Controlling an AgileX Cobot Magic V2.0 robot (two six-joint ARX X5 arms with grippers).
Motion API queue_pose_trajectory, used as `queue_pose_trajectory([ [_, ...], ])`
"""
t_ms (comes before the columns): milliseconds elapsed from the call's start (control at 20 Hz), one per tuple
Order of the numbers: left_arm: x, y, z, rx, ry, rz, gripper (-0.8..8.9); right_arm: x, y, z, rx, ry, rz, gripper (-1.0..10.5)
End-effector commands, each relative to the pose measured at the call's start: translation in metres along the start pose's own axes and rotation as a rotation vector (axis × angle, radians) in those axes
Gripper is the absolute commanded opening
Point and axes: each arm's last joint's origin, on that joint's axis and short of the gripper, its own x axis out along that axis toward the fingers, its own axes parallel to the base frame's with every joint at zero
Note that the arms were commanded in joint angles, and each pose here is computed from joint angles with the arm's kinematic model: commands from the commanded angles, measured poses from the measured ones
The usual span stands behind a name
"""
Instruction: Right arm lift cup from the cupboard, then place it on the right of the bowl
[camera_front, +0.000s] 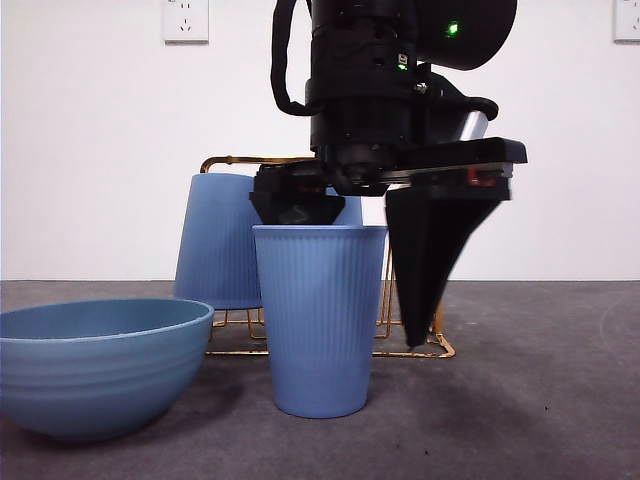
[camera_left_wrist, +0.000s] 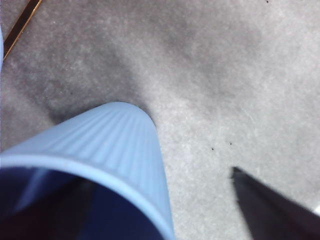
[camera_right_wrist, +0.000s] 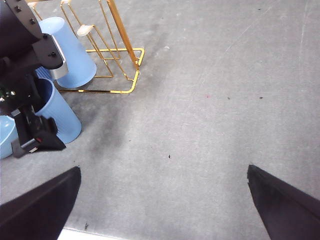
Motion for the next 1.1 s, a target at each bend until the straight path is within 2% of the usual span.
queue_pose_trajectory([
  [50,-0.012,-0.004,0.001,0.012,-0.036,-0.003,5.09,-0.004,0.000,0.002,-0.010,-0.020,0.005,6.7],
  [450,-0.108,0.009,-0.034,-0.008,-0.320,-0.035,5.02,-0.004,0.000,0.002,-0.010,-0.020,0.006,6.7],
  [700,-0.166,0.031,-0.083,-0.058,-0.439,0.070,5.00,-0.004,0.001,0.003,-0.059,-0.032,0.031,6.7],
  [850,-0.182,0.047,-0.114,-0.107,-0.485,0.097,5.00,-0.004,0.004,0.006,-0.104,-0.056,0.087,6.7],
  [1100,-0.176,0.067,-0.178,-0.212,-0.586,0.146,4.99,-0.005,0.009,0.012,-0.179,-0.110,0.200,6.7],
])
